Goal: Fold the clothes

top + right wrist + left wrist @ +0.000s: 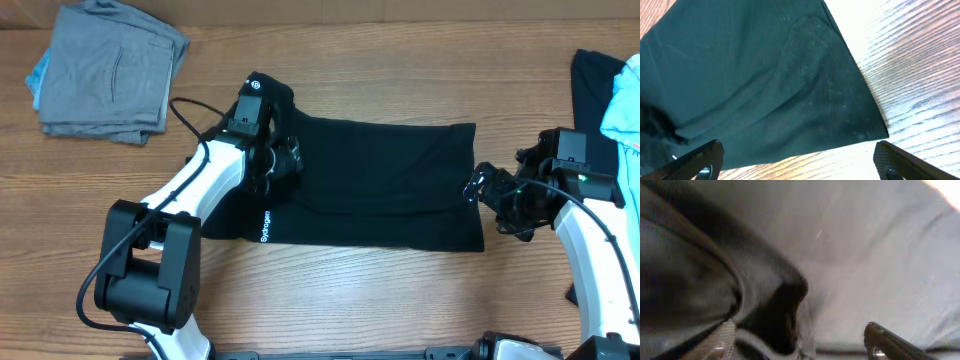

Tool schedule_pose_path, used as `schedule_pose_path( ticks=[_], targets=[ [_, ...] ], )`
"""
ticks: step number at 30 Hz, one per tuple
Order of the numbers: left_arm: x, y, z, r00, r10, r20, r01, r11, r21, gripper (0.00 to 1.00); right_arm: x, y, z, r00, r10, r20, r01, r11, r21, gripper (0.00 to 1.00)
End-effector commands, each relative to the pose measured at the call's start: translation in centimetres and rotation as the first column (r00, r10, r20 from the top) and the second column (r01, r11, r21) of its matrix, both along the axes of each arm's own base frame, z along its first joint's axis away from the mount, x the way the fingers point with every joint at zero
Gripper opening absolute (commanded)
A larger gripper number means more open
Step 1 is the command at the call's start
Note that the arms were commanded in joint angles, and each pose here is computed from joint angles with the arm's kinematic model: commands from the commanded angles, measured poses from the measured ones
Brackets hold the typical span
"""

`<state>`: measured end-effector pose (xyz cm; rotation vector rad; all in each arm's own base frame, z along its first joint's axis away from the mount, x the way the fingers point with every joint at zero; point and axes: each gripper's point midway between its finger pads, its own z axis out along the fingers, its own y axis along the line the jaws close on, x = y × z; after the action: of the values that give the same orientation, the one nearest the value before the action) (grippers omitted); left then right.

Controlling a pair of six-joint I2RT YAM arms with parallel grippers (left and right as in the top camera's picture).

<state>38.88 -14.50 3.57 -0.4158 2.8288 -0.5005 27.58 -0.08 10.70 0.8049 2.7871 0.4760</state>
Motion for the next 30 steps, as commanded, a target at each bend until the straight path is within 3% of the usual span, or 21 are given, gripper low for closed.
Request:
schedule_pose_path(
  ticks=[1,7,11,17,18,22,26,30],
  targets=[
    [1.5,-0.2,0.3,0.999,0.007,0.048,-0.007,1.000,-0.001,0.97,-0.2,0.0,-0.1,1.000,0.002,-0.002,-0.002,1.000,-0.003,1.00],
    [2.8,-0.2,3.6,0.998,-0.019,0.060,0.020,1.000,-0.016,1.00,-0.4,0.0,-0.2,1.000,0.002,-0.010,-0.002,1.000,-0.001,1.00],
    [1.2,0.7,5.9,0.999,-0.030,-0.042,0.031,0.999,0.017,0.98,-0.3,0.0,-0.1,1.000,0.002,-0.006,-0.002,1.000,-0.002,1.00],
    [-5.3,1.0,5.0,0.951,-0.050,-0.304,0.070,0.996,0.058,0.79,0.1,0.2,0.0,1.000,0.004,0.012,-0.004,1.000,0.012,1.00],
    [-6.5,0.2,4.4,0.938,-0.076,-0.338,0.097,0.994,0.046,0.69,0.4,0.3,0.2,1.000,0.005,0.026,-0.006,1.000,0.022,1.00],
    [-8.7,-2.0,2.8,0.918,-0.141,-0.371,0.161,0.987,0.024,0.48,0.9,1.1,0.6,0.999,0.017,0.052,-0.021,0.998,0.067,1.00],
    [-9.3,-3.6,1.4,0.919,-0.156,-0.361,0.176,0.984,0.021,0.04,0.8,1.1,0.5,0.999,0.018,0.048,-0.021,0.997,0.068,1.00],
    [-9.6,-4.5,0.2,0.916,-0.153,-0.371,0.174,0.984,0.025,0.04,0.6,1.2,0.5,0.999,0.018,0.041,-0.021,0.997,0.070,1.00]
  ],
)
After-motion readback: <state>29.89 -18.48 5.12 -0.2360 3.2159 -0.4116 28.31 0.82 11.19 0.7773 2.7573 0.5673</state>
